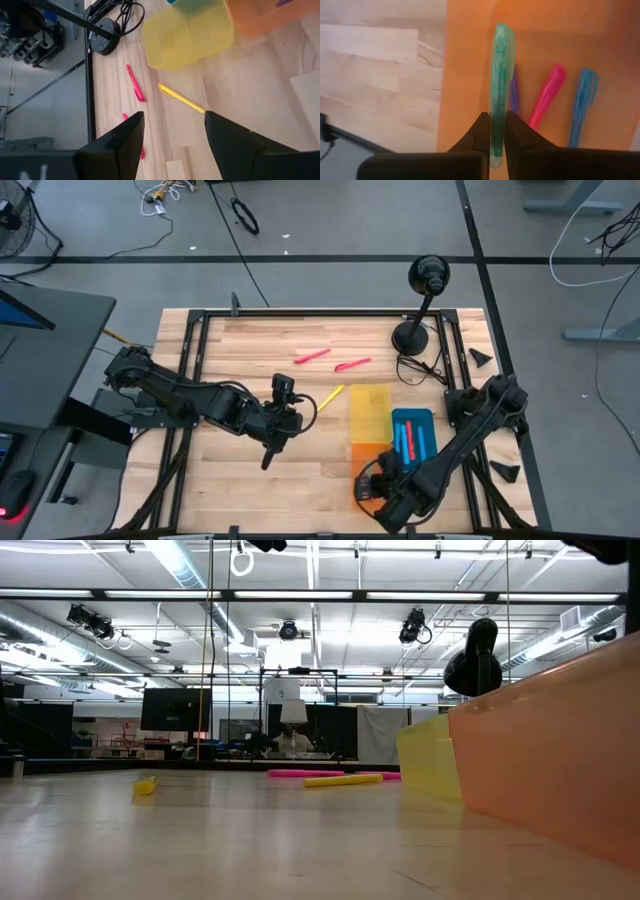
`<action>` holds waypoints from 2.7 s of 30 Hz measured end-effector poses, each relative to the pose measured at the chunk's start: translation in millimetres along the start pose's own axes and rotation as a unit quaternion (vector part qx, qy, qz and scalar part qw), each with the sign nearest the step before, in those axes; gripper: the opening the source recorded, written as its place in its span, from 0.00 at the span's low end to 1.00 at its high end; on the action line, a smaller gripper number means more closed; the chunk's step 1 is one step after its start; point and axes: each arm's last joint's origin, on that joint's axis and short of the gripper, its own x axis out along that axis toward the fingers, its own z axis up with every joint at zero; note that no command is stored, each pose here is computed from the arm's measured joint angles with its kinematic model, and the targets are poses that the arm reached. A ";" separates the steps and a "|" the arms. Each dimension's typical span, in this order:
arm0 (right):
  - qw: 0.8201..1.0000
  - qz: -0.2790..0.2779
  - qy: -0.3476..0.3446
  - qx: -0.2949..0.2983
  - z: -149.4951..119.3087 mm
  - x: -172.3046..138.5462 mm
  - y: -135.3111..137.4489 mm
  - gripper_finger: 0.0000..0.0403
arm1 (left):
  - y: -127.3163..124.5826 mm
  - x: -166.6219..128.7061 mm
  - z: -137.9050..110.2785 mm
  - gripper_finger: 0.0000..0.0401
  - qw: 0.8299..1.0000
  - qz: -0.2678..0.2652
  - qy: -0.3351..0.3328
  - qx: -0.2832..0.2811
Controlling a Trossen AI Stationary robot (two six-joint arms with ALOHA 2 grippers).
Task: Pick & Place Markers
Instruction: Put the green pen into the orange bin, then put the left yellow pen into the yellow bin
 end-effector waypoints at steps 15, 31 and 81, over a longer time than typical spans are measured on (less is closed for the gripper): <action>0.998 -0.055 -0.008 -0.017 -13.7 40.7 -9.7 0.04 | -1.6 0.0 0.2 0.54 1.000 -0.027 -0.004 -0.005; 0.998 -0.054 -0.006 -0.012 -14.1 46.5 -8.3 0.09 | -1.5 -0.2 0.1 0.54 1.000 -0.027 -0.004 -0.004; 0.978 0.004 -0.037 -0.207 30.8 -41.8 -1.2 0.33 | 1.2 1.7 -0.1 0.54 0.999 -0.025 -0.002 -0.036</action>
